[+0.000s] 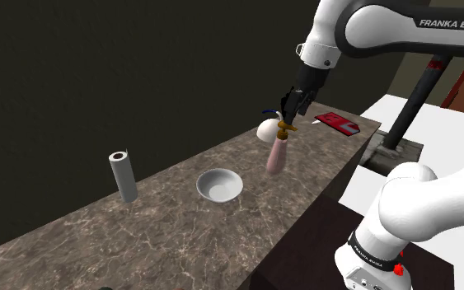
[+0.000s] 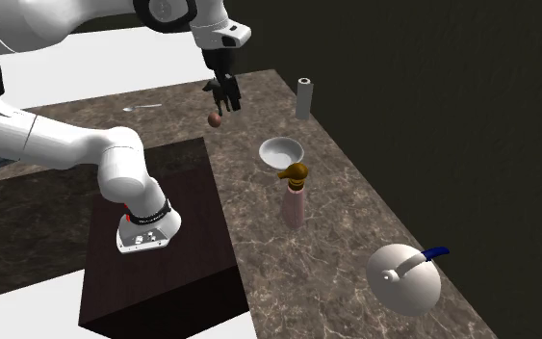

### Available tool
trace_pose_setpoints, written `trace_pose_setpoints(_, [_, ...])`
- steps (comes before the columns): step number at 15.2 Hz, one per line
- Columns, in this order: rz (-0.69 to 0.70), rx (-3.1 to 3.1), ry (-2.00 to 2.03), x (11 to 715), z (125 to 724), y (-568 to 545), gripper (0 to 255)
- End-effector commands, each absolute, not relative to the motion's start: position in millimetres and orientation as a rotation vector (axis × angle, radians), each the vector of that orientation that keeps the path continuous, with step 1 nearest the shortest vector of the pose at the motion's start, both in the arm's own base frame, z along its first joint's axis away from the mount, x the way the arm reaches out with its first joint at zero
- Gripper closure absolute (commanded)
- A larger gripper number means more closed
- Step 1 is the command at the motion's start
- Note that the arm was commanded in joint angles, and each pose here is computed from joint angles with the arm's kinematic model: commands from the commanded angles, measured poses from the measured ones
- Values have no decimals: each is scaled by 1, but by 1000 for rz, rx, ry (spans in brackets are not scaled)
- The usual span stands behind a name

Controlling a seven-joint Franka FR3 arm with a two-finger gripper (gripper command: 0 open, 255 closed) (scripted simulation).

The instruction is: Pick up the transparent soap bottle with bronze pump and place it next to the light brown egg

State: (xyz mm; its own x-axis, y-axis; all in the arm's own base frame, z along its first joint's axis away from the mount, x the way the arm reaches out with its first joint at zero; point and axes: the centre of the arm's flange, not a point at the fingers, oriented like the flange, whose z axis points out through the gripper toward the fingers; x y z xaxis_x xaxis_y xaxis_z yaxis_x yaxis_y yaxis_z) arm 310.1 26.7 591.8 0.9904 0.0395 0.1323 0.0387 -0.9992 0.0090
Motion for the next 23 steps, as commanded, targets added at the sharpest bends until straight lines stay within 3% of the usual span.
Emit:
trace_pose_setpoints(1, [208, 3128, 61, 310, 592, 27, 0])
trace_pose_setpoints(19, [91, 3154, 1, 386, 492, -181, 0])
trace_pose_setpoints(23, [91, 3154, 1, 387, 476, -181, 0])
